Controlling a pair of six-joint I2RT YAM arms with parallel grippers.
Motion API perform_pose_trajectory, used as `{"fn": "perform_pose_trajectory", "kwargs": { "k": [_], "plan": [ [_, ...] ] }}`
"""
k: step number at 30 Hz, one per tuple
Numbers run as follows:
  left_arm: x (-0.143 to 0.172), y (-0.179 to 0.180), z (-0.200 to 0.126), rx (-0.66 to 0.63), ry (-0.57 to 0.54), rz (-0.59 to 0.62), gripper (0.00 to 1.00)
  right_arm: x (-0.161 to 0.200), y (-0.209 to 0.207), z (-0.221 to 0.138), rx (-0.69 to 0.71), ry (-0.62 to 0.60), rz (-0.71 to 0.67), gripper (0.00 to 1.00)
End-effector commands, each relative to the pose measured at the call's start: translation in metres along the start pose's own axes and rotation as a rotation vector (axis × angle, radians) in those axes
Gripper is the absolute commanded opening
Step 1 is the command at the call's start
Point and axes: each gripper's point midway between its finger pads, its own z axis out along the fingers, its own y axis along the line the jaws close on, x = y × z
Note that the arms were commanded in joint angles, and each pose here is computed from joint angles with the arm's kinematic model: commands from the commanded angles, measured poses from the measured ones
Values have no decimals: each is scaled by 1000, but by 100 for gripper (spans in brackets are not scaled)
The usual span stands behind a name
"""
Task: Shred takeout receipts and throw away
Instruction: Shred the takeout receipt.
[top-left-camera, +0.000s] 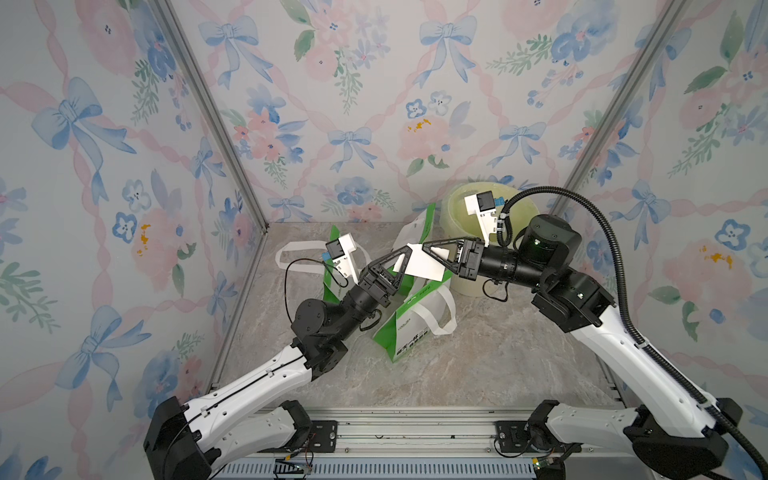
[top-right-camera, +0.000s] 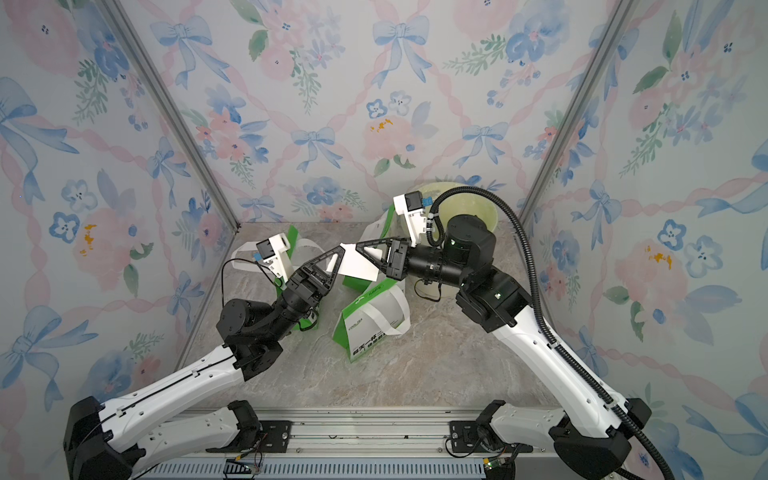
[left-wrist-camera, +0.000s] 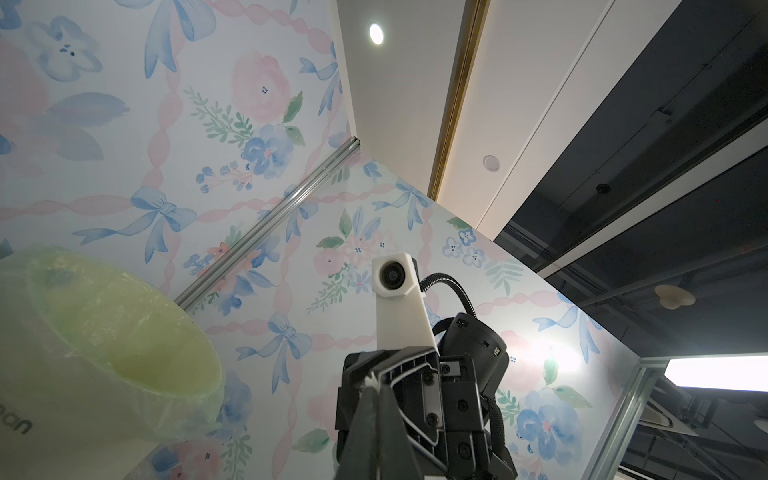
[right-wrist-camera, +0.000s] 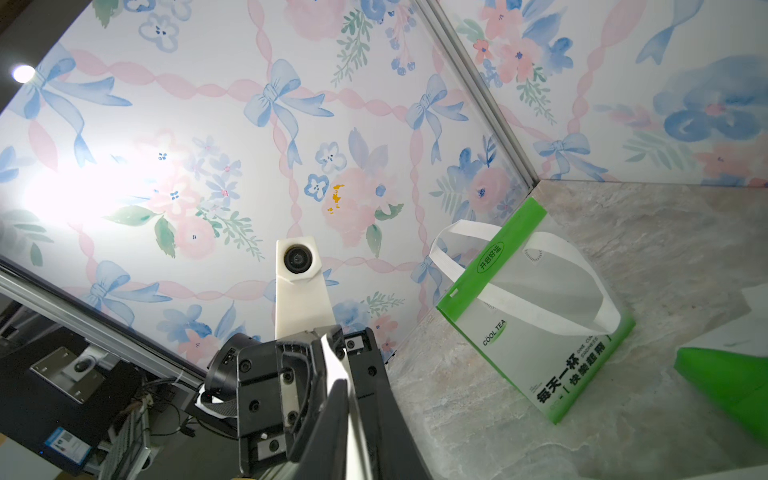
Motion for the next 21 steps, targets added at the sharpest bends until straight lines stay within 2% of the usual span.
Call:
{"fn": "perform_pose_trajectory", "kwargs": {
  "k": [1, 2, 3, 5, 6, 8, 9, 11, 21],
  "plan": [
    [-3, -9, -2, 34, -15, -14, 0, -1, 17, -2, -66, 4, -15, 0],
    [-3, -9, -1, 35, -12, -14, 0, -1, 18, -2, -70, 6, -19, 0],
    [-2, -9, -1, 37, -8, -13, 6, 0, 19, -3, -73, 9, -26, 0],
    [0, -8, -1, 37, -1, -6, 29, 2, 17, -4, -68, 17, -42, 0],
    [0, -8, -1, 37, -1, -6, 37, 4, 17, -4, -63, 25, -51, 0],
    [2, -7, 0, 35, 5, -11, 47, 7, 13, -3, -47, 45, -63, 0],
    [3, -8, 1, 39, 15, -12, 49, 9, 12, -3, -41, 55, -55, 0],
    [6, -7, 4, 40, 31, -15, 46, 10, 12, -2, -40, 64, -85, 0],
    [9, -5, 8, 35, 41, -34, 1, 14, 1, 0, 17, 99, -117, 0]
  ]
}}
